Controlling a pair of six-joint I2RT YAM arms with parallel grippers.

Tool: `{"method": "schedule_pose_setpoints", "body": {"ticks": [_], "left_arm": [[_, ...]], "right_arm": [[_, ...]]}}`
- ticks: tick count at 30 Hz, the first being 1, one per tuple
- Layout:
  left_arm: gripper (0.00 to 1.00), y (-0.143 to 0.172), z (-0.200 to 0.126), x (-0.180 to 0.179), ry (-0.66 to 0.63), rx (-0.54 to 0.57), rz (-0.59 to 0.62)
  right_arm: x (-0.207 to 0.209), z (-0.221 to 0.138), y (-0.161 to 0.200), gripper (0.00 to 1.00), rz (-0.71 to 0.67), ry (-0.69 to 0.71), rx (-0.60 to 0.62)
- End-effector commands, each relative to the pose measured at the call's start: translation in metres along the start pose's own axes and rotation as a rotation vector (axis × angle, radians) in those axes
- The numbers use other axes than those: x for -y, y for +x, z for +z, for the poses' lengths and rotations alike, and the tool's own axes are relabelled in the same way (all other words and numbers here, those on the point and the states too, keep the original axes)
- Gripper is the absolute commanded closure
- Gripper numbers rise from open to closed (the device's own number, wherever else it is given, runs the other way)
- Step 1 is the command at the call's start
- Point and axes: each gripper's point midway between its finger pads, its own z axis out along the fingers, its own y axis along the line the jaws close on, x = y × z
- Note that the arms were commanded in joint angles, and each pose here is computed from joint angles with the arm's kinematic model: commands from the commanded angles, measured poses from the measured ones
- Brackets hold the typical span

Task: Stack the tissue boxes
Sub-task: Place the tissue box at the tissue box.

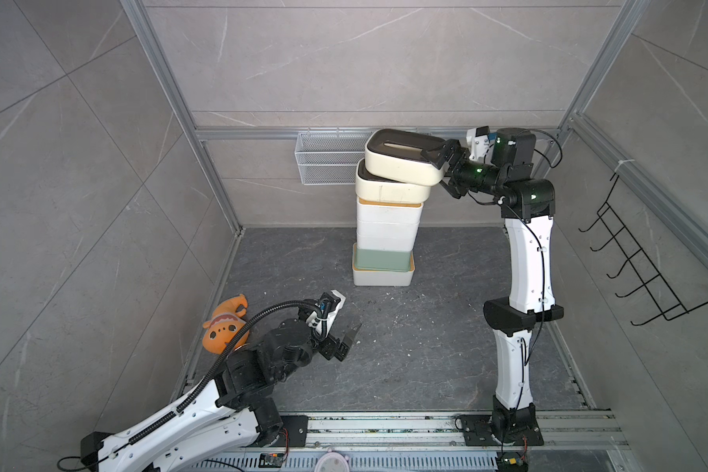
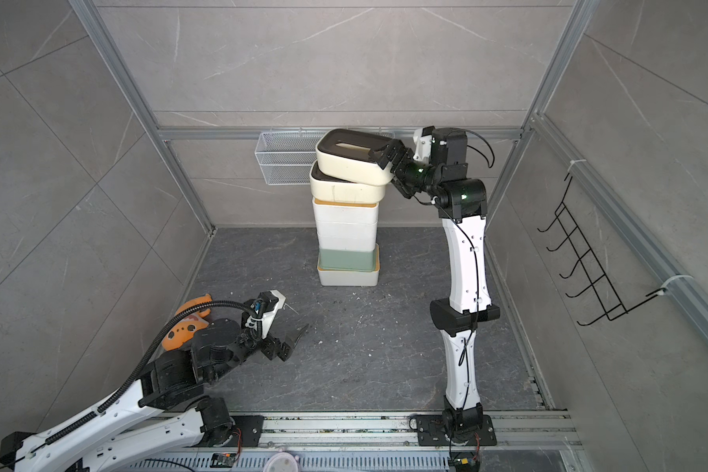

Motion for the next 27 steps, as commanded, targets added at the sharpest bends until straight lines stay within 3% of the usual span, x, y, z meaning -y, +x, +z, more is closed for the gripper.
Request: {"method": "schedule_pose_setpoints", "body": {"ticks": [1,13,27], "left_arm": [[0.00,-0.013,-0.001,0.001,0.004,0.050,-0.012],[0.00,-0.016,0.000,0.000,-0.003,0.051,-0.015],[0.00,-0.016,0.003,0.000,-0.007,0.043,-0.013]], "right_arm": [[-0.022,-0.017,-0.006,0.00,-0.025,-0.045,0.034],[-0.013,-0.021,-0.007,0.00,-0.021,0.015,0.051],[-0.026,-0.032,-0.011,0.00,-0.041,-0.011,0.077]]}}
